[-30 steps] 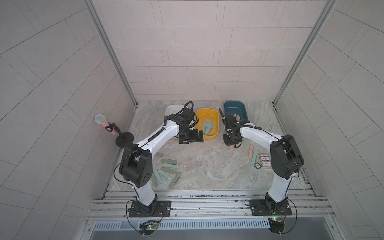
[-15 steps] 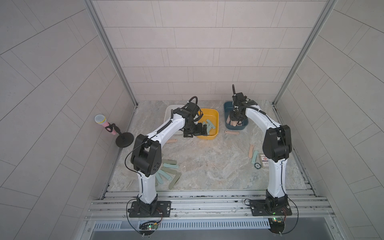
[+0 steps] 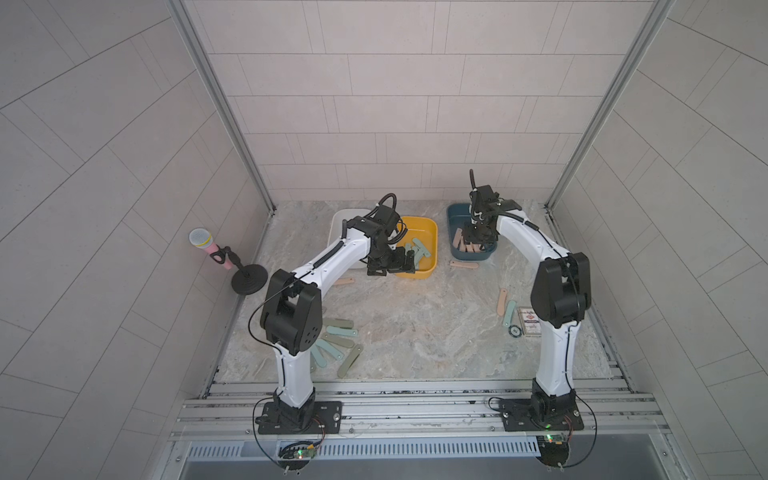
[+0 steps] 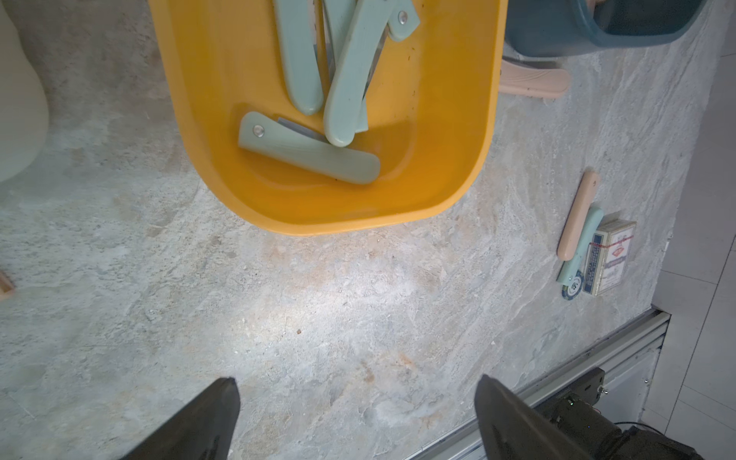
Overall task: Place the fruit knives into the storage box by color
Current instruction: Place the fruit knife in the storage box, then pick up the fruit knife from the center of the board.
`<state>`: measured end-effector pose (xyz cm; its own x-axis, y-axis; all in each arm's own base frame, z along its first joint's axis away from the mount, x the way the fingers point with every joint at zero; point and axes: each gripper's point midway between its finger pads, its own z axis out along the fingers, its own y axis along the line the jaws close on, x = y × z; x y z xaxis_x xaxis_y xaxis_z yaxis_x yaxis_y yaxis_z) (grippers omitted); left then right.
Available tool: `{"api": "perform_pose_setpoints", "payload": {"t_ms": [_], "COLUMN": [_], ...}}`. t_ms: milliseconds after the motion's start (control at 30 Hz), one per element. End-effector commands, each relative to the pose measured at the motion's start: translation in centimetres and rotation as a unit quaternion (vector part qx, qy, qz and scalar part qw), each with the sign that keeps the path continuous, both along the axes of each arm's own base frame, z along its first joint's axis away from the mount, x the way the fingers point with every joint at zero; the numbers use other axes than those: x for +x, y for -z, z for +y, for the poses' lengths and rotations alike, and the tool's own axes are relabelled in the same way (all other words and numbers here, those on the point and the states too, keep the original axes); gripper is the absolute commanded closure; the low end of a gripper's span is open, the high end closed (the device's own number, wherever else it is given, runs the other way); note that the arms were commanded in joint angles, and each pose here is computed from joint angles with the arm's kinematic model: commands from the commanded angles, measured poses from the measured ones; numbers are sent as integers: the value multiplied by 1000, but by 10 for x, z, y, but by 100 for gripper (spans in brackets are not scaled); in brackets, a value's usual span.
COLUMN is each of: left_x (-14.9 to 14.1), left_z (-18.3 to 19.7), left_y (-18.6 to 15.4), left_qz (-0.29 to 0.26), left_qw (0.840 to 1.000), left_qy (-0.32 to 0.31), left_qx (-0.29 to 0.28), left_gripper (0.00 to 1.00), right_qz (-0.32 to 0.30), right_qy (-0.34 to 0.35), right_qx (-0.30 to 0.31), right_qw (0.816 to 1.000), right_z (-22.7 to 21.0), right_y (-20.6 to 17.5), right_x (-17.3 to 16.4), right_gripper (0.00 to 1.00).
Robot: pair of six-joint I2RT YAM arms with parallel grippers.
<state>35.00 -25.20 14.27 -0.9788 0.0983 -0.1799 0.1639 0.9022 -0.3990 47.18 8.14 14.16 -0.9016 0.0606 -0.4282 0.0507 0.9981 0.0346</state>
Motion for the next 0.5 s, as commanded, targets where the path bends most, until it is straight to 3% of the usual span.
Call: {"api": "perform_pose_setpoints", "payload": {"t_ms": [0,233,467], "left_x": [-20,-68,-92], "left_z": [7,11,16], "left_y": [-13,6,23], "left_qz": [-9,4,17], "left_qw": [1000,1000,999], "left_qy": [3,22,28], "left_qx": [2,13,16], "left_gripper": [0,0,0], "right_qz": [26,90,98], "right_qy": [36,95,94], "right_qx": [-30,-77,-75], "right_qw": [999,988,988], "right_z": [-18,-61,-65], "right_y": [-4,40,68], "right_x": [-61,-166,-178], "right_gripper": [47,51,52]}}
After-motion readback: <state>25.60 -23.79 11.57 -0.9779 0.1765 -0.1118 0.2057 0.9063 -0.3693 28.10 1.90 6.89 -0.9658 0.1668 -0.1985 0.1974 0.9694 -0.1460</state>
